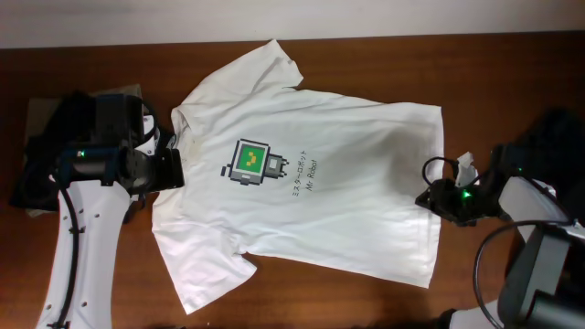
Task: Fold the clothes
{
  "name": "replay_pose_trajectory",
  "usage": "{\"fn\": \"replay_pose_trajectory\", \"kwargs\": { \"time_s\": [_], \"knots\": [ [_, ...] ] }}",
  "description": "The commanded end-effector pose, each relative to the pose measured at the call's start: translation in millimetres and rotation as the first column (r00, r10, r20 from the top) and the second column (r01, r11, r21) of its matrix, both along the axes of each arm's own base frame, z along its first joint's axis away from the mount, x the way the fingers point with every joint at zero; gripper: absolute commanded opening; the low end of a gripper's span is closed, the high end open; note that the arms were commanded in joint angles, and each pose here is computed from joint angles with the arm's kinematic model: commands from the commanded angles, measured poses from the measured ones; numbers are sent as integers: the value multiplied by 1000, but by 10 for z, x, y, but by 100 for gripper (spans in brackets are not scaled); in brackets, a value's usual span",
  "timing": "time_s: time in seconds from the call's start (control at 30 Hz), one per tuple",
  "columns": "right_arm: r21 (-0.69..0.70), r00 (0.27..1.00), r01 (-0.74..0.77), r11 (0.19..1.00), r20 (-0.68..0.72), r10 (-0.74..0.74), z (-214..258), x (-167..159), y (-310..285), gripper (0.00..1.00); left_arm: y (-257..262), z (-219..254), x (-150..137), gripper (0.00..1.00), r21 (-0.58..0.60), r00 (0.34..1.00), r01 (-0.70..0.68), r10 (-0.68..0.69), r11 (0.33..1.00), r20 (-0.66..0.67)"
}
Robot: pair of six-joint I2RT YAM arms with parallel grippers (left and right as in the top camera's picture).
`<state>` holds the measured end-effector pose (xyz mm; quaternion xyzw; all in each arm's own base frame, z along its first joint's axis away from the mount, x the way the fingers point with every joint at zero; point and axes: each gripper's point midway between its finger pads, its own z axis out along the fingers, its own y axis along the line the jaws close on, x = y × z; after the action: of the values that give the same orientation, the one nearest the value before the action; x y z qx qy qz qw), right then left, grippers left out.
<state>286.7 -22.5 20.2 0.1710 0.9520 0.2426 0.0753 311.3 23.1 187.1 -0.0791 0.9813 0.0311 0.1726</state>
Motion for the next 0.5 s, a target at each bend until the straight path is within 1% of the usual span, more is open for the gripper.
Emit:
{"fn": "replay_pose_trajectory", "kwargs": {
  "time_s": [0.0,0.03,0.1,0.13,0.17,0.23,0.27,0.3,0.33,0.4,0.43,0.47],
  "knots": [
    [16,999,-12,1000,-38,12,-126,-31,40,50,6,56,-7,77,2,1000,9,-9,1000,18],
    [18,999,-11,1000,-44,12,-145,-35,41,49,7,56,-7,77,2,1000,9,-9,1000,18],
    [30,998,0,1000,-68,2,-171,-66,57,32,6,56,-7,77,2,1000,9,-9,1000,18],
    [37,997,6,999,-77,-3,-167,-81,68,17,6,56,-7,77,2,1000,9,-9,1000,18],
    [40,997,8,999,-83,-5,-145,-95,70,4,7,56,-7,77,2,1000,9,-9,1000,18],
    [36,998,11,999,-66,-9,-41,-57,58,4,7,57,-5,77,2,1000,9,-9,1000,19],
    [21,999,12,1000,-48,-11,85,1,25,4,7,58,-2,77,2,1000,9,-9,1000,20],
    [-9,997,42,999,-66,-42,140,7,-35,4,7,60,2,77,2,1000,9,-10,1000,22],
    [-104,984,113,988,-126,-125,221,-49,-199,4,7,61,4,77,2,1000,9,-10,1000,23],
    [-113,972,136,984,-175,-154,313,-156,-194,4,8,61,4,78,3,1000,9,-9,1000,23],
    [-194,931,187,963,-279,-237,276,-371,-286,4,8,63,11,79,2,1000,9,-10,1000,26],
    [-251,908,195,948,-318,-271,259,-475,-359,4,8,64,12,81,3,1000,9,-9,1000,26]
  ]
}}
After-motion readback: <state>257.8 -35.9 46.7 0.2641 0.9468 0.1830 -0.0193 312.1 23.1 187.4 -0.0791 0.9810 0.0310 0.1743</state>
